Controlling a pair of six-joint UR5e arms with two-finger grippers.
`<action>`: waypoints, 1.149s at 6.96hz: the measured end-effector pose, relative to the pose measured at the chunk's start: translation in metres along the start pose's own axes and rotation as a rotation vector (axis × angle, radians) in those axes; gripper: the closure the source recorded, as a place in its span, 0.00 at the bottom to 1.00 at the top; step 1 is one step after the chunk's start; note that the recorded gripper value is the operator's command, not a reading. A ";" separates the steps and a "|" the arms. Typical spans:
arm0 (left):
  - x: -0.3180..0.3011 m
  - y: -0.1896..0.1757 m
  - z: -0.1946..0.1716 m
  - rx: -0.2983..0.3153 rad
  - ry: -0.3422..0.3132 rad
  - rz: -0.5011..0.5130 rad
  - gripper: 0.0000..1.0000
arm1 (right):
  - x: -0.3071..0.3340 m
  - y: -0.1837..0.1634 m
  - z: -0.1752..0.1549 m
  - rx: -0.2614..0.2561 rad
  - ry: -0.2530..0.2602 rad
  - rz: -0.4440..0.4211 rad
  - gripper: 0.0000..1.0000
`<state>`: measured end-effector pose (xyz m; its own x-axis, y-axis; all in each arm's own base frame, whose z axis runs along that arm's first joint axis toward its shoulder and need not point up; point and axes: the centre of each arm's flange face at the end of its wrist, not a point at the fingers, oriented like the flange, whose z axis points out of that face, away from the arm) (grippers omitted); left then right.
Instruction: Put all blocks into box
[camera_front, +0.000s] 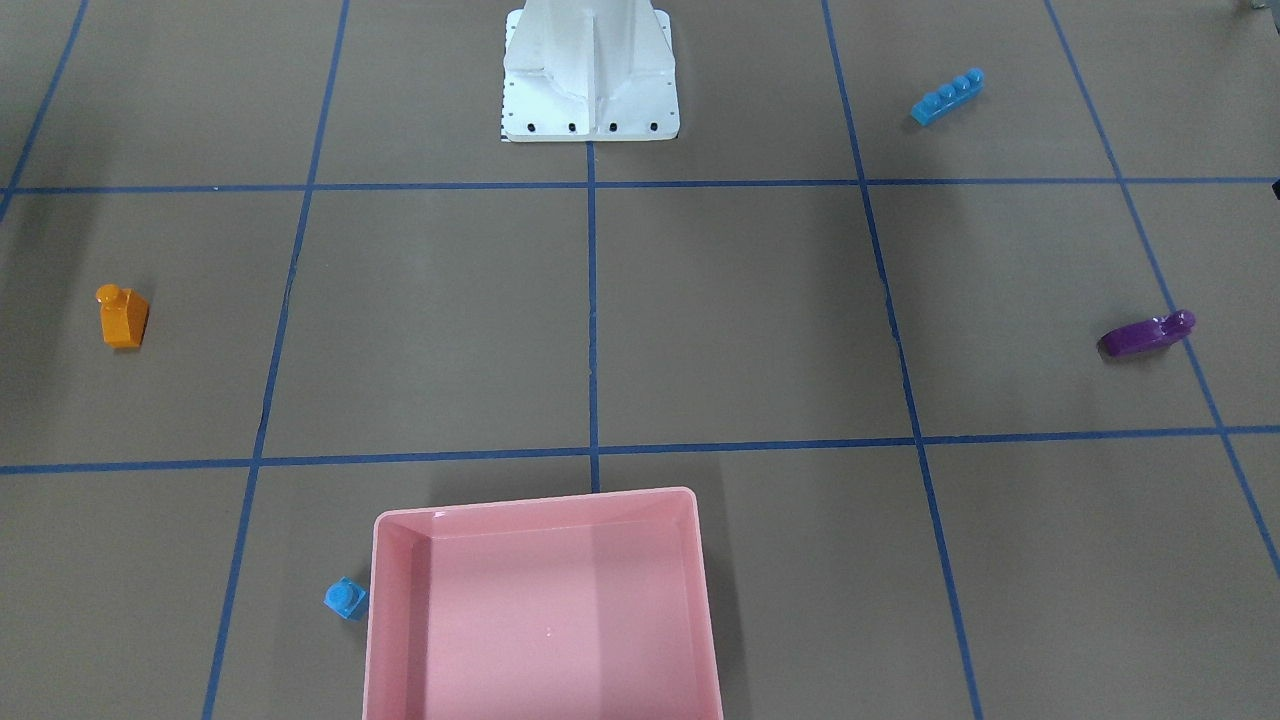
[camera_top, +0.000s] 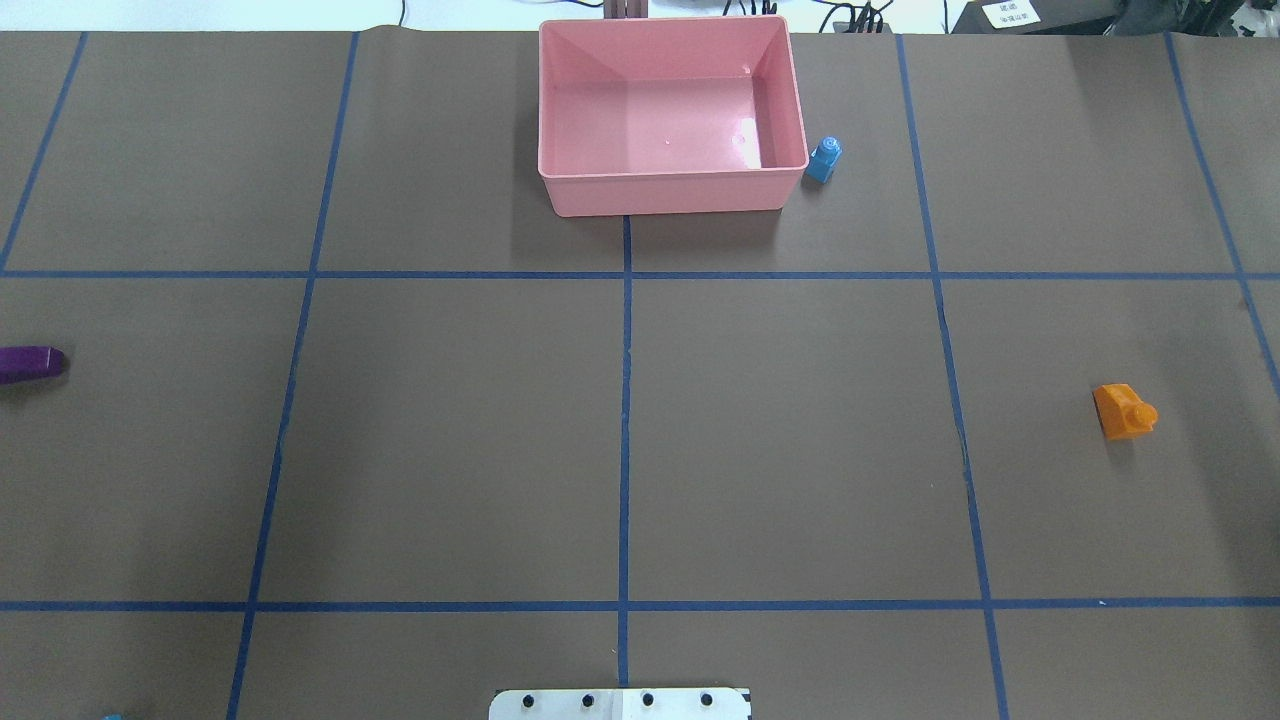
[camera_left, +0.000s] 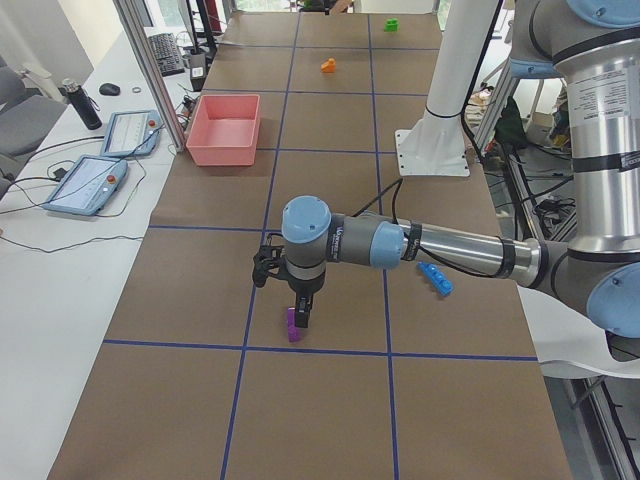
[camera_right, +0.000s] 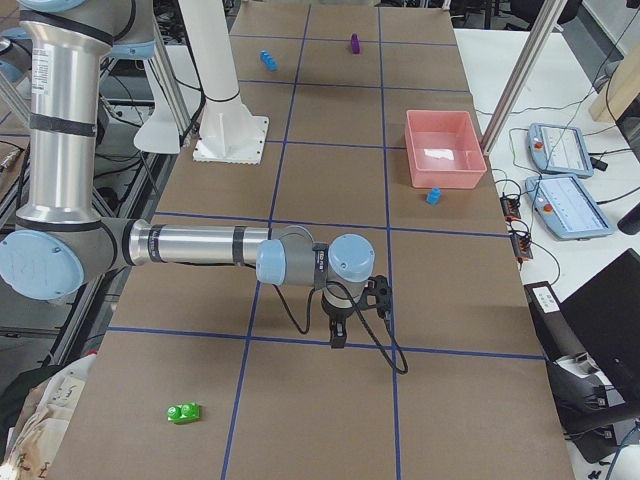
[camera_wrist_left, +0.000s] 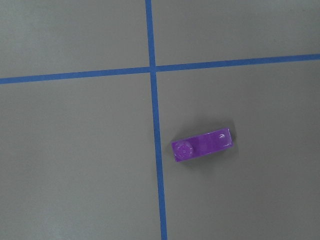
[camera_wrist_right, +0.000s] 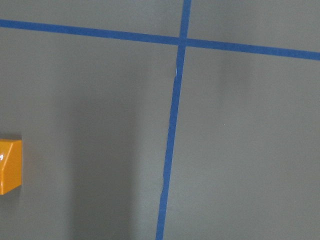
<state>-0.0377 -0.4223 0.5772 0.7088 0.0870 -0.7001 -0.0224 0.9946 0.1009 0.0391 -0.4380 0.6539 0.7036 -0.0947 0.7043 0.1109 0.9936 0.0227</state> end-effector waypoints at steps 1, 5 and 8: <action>0.008 -0.004 0.004 0.005 0.004 0.031 0.00 | -0.002 -0.001 0.001 -0.002 -0.001 -0.005 0.00; 0.037 -0.009 0.022 0.008 0.024 0.141 0.00 | -0.034 -0.012 0.019 0.004 -0.027 -0.095 0.00; 0.037 -0.008 0.029 -0.008 0.019 0.136 0.00 | -0.119 -0.020 0.081 -0.059 -0.060 -0.014 0.00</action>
<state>0.0090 -0.4281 0.5704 0.6851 0.2218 -0.6938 -0.1229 0.9740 0.1901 -0.1041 -0.4416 0.6272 0.6583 -0.1027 0.7457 0.1629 0.9866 -0.0079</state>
